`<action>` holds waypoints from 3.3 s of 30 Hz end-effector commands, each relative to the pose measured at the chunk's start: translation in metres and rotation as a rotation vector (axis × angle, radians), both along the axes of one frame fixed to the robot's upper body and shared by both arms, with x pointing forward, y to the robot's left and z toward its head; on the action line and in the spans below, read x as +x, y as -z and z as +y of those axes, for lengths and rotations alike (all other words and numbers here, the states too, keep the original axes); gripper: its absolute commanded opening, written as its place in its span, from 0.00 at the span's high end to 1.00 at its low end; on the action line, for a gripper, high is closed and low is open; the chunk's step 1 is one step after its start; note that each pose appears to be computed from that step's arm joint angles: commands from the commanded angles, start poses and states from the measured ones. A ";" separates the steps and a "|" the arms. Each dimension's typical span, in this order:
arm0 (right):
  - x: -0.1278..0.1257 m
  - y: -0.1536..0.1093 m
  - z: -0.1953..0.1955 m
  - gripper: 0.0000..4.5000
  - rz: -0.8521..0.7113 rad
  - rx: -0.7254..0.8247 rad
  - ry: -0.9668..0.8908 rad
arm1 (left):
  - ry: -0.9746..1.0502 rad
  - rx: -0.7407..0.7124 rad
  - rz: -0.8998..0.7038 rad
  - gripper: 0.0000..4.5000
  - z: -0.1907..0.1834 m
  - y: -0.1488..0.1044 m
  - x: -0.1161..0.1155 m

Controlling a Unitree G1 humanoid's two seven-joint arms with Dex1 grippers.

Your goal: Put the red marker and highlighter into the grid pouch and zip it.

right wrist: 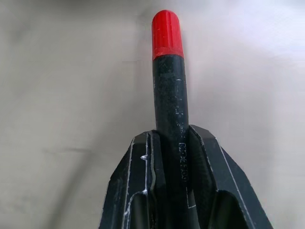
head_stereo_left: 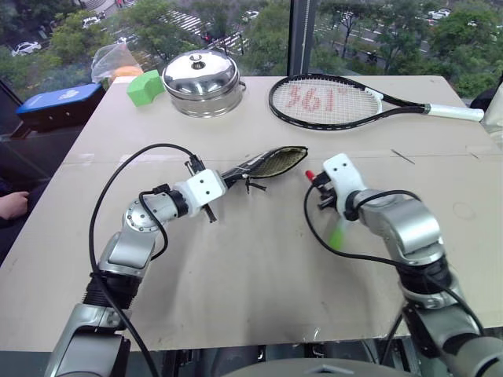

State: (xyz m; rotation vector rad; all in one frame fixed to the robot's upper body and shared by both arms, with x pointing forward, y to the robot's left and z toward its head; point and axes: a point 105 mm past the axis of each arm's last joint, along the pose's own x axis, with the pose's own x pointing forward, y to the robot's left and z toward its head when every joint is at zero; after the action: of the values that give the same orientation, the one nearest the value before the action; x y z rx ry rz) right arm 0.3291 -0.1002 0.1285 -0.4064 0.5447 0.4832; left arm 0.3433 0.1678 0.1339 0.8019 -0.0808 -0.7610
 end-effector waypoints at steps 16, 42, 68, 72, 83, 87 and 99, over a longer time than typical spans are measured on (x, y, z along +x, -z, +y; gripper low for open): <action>0.008 -0.071 0.024 0.96 -0.425 -0.621 -0.625 | 0.204 -0.028 -0.046 1.00 -0.043 -0.009 -0.011; -0.037 -0.105 -0.009 0.13 -0.136 0.120 -0.344 | 0.112 -0.081 -0.025 1.00 -0.035 -0.002 -0.001; -0.077 0.049 -0.050 0.84 0.102 0.198 0.422 | 0.168 -0.064 -0.038 1.00 -0.048 -0.005 0.000; -0.071 -0.016 -0.049 0.84 -0.074 -0.019 -0.002 | 0.182 -0.077 -0.029 1.00 -0.052 -0.003 -0.005; -0.036 -0.055 -0.011 0.84 -0.124 -0.370 -0.437 | 0.266 -0.073 -0.047 1.00 -0.079 -0.010 -0.015; -0.018 -0.047 0.002 0.84 -0.145 -0.491 -0.520 | 0.306 -0.083 -0.052 1.00 -0.091 -0.014 -0.023; 0.025 -0.053 0.049 0.34 -0.296 -0.484 -0.661 | 0.319 -0.105 -0.022 1.00 -0.098 -0.019 -0.029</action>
State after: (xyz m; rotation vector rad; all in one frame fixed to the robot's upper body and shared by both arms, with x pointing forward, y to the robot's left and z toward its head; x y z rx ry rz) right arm 0.3460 -0.0457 0.1584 -1.1360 0.3021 0.9714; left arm 0.3195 0.0741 0.1363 0.7166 -0.2045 -1.0375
